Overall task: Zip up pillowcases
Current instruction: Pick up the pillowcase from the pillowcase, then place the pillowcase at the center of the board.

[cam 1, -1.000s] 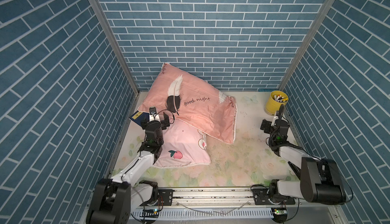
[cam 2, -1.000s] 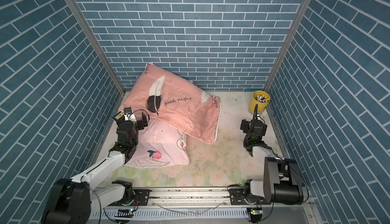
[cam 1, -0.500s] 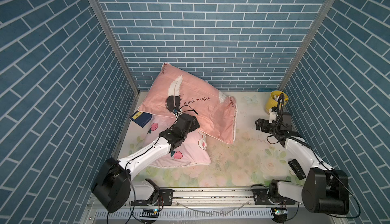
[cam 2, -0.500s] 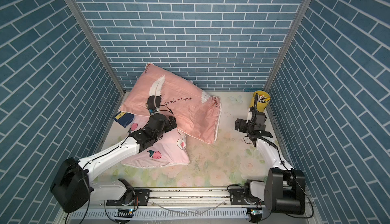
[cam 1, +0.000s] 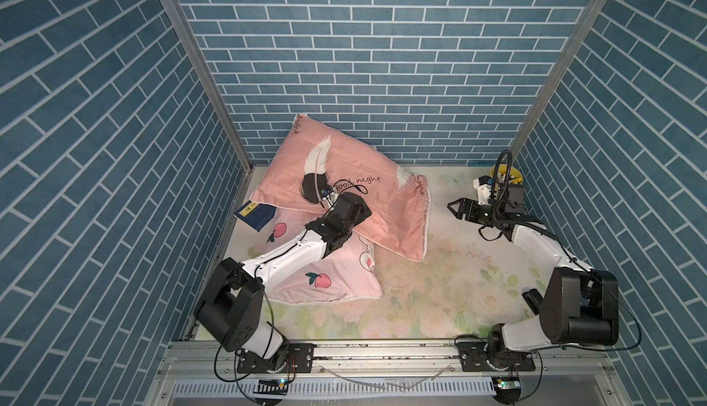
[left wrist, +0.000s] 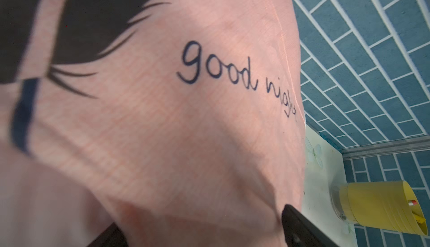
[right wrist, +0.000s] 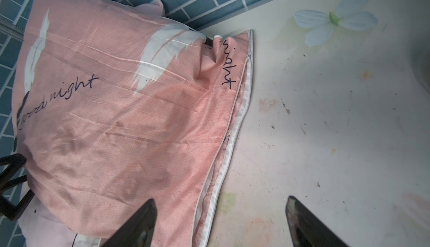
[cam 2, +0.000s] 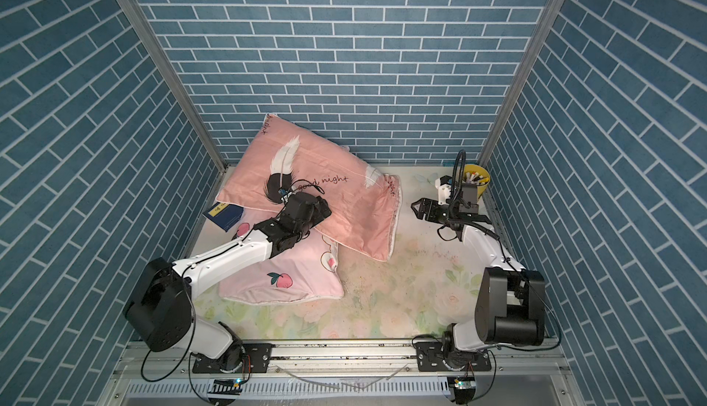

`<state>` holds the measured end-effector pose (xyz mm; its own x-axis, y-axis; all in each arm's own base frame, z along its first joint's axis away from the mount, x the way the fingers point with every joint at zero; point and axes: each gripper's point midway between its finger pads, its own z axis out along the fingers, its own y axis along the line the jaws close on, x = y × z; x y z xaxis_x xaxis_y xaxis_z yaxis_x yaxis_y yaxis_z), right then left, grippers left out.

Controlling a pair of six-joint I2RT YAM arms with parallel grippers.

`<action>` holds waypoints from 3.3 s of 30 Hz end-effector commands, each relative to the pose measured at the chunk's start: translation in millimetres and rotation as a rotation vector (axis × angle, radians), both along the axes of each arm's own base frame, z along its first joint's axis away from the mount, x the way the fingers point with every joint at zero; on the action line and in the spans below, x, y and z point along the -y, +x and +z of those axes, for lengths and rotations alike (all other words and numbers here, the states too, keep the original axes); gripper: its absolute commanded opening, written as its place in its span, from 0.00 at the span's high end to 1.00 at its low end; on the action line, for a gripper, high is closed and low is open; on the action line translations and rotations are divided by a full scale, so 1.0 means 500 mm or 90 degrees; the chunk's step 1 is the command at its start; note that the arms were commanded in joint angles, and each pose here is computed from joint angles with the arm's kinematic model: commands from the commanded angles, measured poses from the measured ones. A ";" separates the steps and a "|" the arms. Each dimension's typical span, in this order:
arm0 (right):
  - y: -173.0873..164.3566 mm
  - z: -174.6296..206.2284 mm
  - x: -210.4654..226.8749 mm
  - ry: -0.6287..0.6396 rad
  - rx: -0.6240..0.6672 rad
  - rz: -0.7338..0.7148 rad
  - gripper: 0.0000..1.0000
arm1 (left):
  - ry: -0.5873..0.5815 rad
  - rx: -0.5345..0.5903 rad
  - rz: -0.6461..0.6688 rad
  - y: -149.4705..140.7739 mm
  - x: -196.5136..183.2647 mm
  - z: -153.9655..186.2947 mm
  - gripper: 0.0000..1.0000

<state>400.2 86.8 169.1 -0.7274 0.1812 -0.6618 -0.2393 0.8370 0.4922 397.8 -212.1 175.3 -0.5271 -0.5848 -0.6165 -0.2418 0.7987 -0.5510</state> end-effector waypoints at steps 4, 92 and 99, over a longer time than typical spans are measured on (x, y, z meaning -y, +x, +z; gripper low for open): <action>-0.015 0.053 -0.040 0.038 0.046 0.083 0.14 | -0.005 -0.013 -0.015 0.033 0.021 -0.019 0.43; -0.157 -0.084 -0.060 -0.101 -0.058 -0.036 1.00 | 0.192 -0.004 -0.478 0.079 0.414 -0.048 1.00; -0.086 -0.115 -0.079 -0.050 -0.080 -0.006 1.00 | 0.181 -0.061 -0.338 0.123 0.297 -0.130 1.00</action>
